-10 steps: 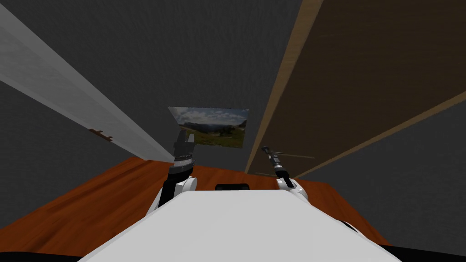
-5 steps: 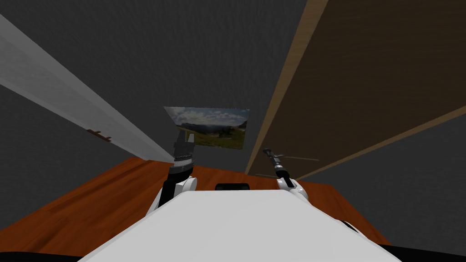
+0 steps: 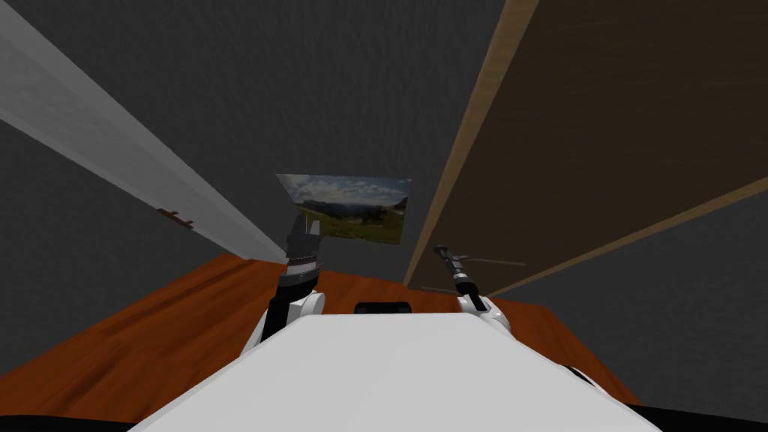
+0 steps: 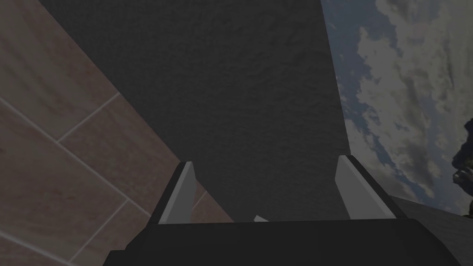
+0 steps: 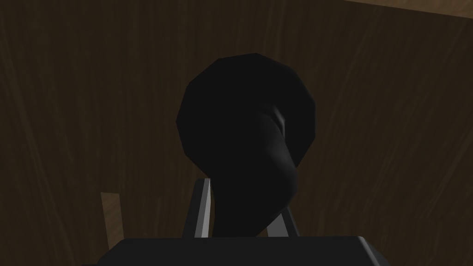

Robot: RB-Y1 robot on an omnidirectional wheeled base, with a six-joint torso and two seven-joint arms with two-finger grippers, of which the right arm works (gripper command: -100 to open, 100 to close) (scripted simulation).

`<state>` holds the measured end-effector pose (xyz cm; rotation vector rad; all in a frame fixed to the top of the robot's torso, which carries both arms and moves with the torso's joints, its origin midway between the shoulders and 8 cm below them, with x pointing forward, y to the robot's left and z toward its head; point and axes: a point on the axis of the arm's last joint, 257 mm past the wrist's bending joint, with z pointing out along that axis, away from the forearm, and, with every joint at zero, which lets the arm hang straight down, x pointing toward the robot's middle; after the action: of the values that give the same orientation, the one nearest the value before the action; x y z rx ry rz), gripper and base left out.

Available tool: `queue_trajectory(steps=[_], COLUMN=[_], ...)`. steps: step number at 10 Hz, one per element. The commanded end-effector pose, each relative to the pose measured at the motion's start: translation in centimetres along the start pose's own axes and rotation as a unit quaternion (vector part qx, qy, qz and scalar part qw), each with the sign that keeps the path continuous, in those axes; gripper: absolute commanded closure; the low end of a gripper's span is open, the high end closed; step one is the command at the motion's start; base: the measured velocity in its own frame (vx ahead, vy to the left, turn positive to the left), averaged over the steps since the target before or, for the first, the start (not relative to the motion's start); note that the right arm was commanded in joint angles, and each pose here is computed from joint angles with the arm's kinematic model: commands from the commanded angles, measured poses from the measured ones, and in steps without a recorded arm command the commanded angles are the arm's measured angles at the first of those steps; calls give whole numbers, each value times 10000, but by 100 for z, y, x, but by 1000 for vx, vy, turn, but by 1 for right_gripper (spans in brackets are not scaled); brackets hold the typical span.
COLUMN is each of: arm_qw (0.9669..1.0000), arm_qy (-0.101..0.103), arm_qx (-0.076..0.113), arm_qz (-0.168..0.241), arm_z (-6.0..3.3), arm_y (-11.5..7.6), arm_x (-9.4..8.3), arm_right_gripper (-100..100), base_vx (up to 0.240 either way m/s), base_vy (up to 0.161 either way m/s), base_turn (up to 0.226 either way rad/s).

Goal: Pull the door open

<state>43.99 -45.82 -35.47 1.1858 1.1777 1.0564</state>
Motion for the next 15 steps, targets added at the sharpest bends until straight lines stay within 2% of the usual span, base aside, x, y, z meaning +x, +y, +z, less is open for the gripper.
queue_trajectory(steps=[1, 7, 8, 9, 10, 15], arm_qw=[9999, 9983, 9986, 9980, 9979, 9963], arm_qy=[109, 589, 536, 626, 645, 860], arm_qx=[-8, -48, -20, -17, -23, -68], arm_qz=[-6, -3, 1, 15, 13, -1], arm_z=[-64, -310, -279, -381, -403, -635], arm_y=[-6, 7, -12, -34, -33, -17], arm_x=[14, 57, 63, 54, 46, -33], arm_right_gripper=[100, 100, 100, 100, 100, 100], base_vx=[-198, -210, -88, -132, -174, -189], base_vy=[-50, -72, -40, -37, -85, -68], base_turn=[109, 106, 24, 177, 140, 135])
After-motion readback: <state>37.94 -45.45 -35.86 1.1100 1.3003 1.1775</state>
